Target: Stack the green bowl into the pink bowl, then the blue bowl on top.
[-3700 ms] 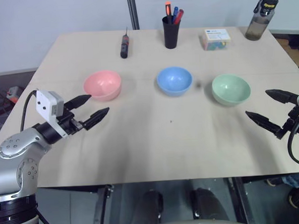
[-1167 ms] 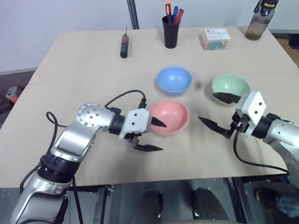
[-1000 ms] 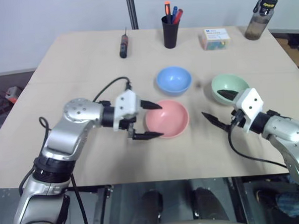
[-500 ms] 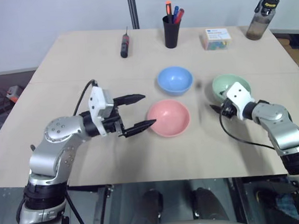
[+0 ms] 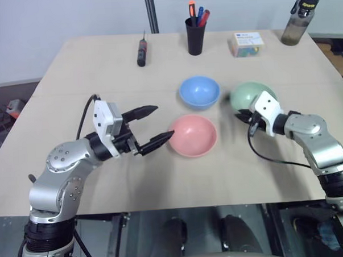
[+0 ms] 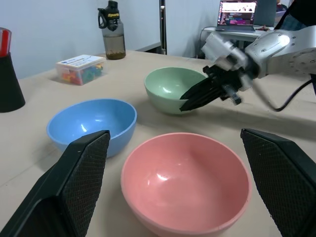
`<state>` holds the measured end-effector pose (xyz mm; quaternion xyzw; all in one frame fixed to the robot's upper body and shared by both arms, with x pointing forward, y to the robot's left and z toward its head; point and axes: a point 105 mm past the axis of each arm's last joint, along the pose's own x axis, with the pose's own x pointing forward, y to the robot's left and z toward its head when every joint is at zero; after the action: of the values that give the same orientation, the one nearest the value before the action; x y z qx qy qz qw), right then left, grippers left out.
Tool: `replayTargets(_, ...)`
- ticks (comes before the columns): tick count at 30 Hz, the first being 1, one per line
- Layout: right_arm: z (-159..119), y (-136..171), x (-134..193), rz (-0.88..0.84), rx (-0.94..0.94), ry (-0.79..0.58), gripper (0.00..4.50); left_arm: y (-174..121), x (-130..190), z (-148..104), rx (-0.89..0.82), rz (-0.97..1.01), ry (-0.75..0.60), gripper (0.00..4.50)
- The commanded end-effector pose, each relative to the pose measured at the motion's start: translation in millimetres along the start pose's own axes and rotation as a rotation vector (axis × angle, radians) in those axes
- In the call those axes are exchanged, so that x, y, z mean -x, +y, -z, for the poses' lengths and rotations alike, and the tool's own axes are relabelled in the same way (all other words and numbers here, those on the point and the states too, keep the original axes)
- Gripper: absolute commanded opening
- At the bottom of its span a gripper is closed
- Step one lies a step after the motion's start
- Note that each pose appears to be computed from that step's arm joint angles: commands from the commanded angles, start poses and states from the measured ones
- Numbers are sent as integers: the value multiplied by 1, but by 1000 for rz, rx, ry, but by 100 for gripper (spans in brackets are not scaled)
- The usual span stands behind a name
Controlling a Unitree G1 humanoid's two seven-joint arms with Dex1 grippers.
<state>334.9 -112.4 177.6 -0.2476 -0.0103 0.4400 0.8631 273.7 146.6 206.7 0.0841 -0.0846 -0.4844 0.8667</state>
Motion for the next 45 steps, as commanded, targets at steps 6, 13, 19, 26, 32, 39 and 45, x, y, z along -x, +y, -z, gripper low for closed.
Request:
replayTargets(6, -68, 63, -12, -301, 22, -220, 13, 10, 7, -6, -31, -31, -24, 450)
replayTargets(13, -64, 90, -23, -473, 24, -208, 13, 12, 9, -4, -29, -42, -18, 450)
replayTargets(19, -69, 98, -22, -584, 4, -212, 181, 10, 10, -2, -24, -44, -14, 450)
replayTargets(26, -82, 38, -14, -300, 121, -250, 439, 6, 16, -1, -9, -50, -9, 450)
replayTargets(32, -30, -32, -20, -178, 390, 13, 439, -2, 25, -1, 15, -12, -4, 450)
replayTargets(39, -12, -46, -70, -195, 598, 50, 439, 16, 39, -3, -22, -198, 6, 450)
replayTargets(45, -10, -36, -97, -188, 637, 27, 439, 24, 46, -2, -71, -351, 24, 450)
